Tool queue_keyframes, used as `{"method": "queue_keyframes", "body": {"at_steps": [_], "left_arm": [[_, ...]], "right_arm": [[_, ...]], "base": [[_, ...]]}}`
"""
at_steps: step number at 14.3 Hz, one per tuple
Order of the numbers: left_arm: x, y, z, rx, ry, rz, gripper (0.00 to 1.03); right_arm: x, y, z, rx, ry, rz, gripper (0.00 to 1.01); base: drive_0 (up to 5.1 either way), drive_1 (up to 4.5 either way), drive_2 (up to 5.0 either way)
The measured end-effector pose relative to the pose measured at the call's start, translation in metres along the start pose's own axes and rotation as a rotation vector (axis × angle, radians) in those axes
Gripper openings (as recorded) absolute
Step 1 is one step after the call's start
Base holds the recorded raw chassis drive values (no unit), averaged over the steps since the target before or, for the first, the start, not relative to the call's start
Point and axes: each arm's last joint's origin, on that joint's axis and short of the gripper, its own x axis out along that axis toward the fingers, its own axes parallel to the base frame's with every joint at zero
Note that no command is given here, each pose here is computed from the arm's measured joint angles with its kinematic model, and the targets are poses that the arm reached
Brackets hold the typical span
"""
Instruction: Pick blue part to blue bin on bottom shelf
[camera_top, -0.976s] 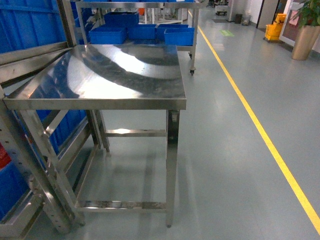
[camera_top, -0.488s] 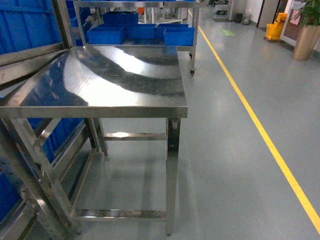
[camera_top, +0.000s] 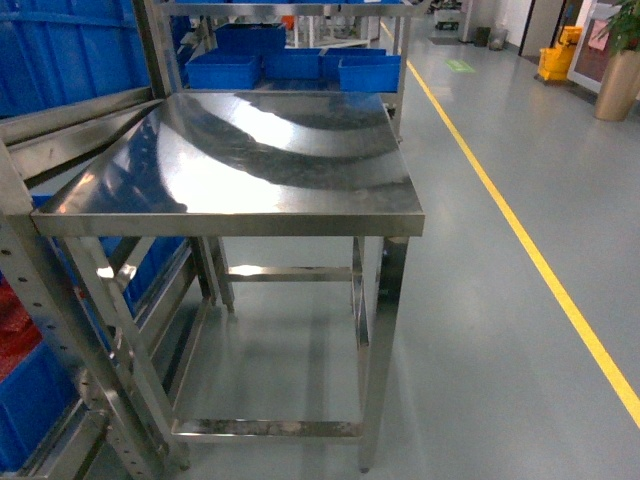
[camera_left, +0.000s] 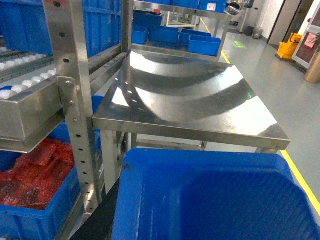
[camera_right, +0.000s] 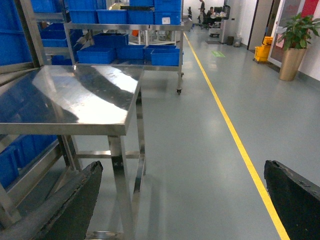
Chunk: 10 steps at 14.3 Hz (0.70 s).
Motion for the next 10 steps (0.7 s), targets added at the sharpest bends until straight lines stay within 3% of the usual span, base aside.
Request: {"method": "queue_keyframes", "body": {"at_steps": [10], "left_arm": [[-0.0002, -0.0001, 0.0002, -0.001, -0.002, -0.002, 0.44]], "right_arm": [[0.0, 0.0, 0.0002, 0.0, -0.002, 0.0, 0.98]], "base": [[0.1, 4.39, -4.2]]}}
